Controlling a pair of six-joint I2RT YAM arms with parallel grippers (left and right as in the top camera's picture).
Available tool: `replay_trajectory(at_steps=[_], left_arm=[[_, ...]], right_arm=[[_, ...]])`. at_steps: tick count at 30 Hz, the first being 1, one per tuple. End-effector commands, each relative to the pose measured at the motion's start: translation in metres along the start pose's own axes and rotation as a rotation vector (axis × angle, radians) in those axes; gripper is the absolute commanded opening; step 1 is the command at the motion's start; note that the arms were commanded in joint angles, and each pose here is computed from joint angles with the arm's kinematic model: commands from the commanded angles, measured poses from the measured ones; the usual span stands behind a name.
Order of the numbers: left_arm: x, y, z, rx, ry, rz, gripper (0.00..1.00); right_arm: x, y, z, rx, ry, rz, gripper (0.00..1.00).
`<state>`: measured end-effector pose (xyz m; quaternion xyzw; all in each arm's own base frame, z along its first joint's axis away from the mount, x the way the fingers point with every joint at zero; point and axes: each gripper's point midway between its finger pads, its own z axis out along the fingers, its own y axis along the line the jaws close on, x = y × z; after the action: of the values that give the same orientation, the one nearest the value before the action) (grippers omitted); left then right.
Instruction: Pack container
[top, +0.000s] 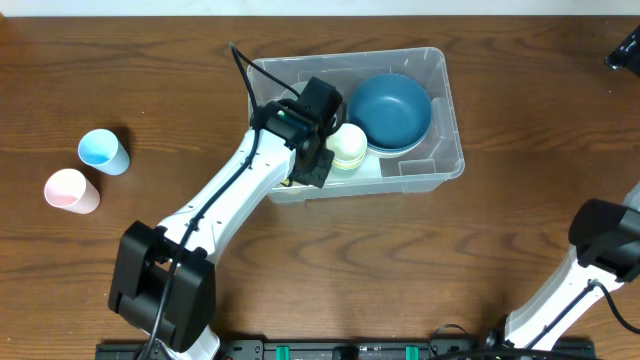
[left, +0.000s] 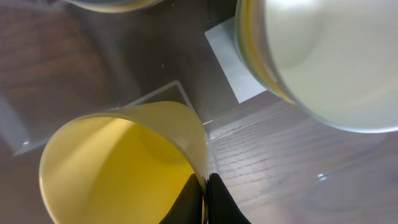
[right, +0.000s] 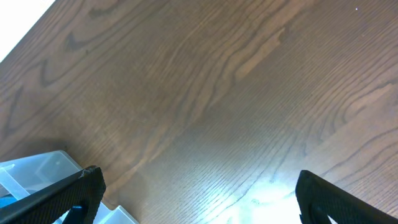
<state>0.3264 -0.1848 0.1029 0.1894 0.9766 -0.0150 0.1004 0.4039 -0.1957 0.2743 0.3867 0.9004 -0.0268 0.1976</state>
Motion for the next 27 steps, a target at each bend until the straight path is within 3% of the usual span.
replay_trajectory(at_steps=[1, 4, 9, 18, 24, 27], left_arm=[[0.006, 0.0, 0.009, -0.004, 0.022, -0.011, 0.06], [0.008, 0.0, 0.011, -0.005, 0.027, -0.011, 0.06], [0.009, 0.001, 0.012, -0.006, 0.031, -0.01, 0.23], [-0.002, 0.006, 0.007, -0.004, -0.009, -0.028, 0.24], [-0.034, 0.035, -0.039, -0.006, -0.136, -0.109, 0.3], [-0.051, 0.057, -0.074, -0.014, -0.227, -0.165, 0.39]], right_arm=[[-0.001, -0.002, -0.002, 0.003, -0.006, 0.016, 0.99], [-0.001, -0.002, -0.002, 0.003, -0.006, 0.016, 0.99], [-0.001, -0.002, -0.002, 0.003, -0.005, 0.016, 0.99], [-0.001, -0.002, -0.002, 0.003, -0.005, 0.016, 0.99], [-0.001, -0.002, -0.002, 0.003, -0.006, 0.016, 0.99], [-0.001, -0.002, -0.002, 0.003, -0.006, 0.016, 0.99]])
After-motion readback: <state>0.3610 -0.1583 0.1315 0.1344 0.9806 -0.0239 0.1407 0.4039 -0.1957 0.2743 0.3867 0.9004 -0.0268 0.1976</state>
